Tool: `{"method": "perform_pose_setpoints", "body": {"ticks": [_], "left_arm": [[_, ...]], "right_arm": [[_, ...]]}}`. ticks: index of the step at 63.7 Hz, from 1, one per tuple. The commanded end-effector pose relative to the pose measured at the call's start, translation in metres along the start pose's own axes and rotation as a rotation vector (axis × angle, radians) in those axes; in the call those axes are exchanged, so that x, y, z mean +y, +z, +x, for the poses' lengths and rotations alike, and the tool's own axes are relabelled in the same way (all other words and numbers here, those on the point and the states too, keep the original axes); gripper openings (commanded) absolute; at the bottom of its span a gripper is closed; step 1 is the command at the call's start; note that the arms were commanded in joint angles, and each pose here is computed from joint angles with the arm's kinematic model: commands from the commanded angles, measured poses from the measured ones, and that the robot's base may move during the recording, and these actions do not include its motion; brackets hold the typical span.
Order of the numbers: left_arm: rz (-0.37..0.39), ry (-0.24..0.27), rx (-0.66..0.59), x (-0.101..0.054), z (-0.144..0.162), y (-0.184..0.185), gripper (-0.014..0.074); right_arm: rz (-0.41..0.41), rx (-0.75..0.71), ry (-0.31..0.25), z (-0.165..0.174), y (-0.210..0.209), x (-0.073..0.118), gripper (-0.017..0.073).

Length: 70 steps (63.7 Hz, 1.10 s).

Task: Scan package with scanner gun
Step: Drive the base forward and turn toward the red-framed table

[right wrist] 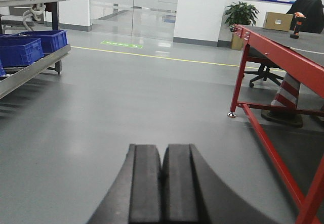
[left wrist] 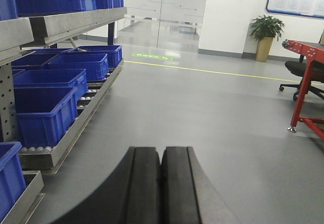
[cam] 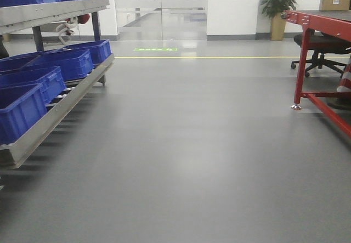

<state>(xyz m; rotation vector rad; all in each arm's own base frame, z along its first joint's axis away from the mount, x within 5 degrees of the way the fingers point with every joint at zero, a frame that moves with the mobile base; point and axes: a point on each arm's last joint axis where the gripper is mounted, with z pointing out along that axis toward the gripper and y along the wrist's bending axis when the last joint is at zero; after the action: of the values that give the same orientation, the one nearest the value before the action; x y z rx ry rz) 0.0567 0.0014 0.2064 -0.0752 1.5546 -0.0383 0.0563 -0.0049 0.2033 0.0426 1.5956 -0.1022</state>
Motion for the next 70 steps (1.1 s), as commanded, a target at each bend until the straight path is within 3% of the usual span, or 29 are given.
{"method": "perform_pose_setpoints", "body": {"ticks": [1, 70], "left_arm": [[0.008, 0.002, -0.014, -0.0005, -0.0015, -0.0002, -0.0111], [0.008, 0.002, -0.014, -0.0005, -0.0015, -0.0002, -0.0111]], "right_arm": [[0.006, -0.013, 0.003, -0.0009, 0.0000, -0.0004, -0.0169], [0.006, -0.013, 0.003, -0.0009, 0.0000, -0.0004, -0.0169]]}}
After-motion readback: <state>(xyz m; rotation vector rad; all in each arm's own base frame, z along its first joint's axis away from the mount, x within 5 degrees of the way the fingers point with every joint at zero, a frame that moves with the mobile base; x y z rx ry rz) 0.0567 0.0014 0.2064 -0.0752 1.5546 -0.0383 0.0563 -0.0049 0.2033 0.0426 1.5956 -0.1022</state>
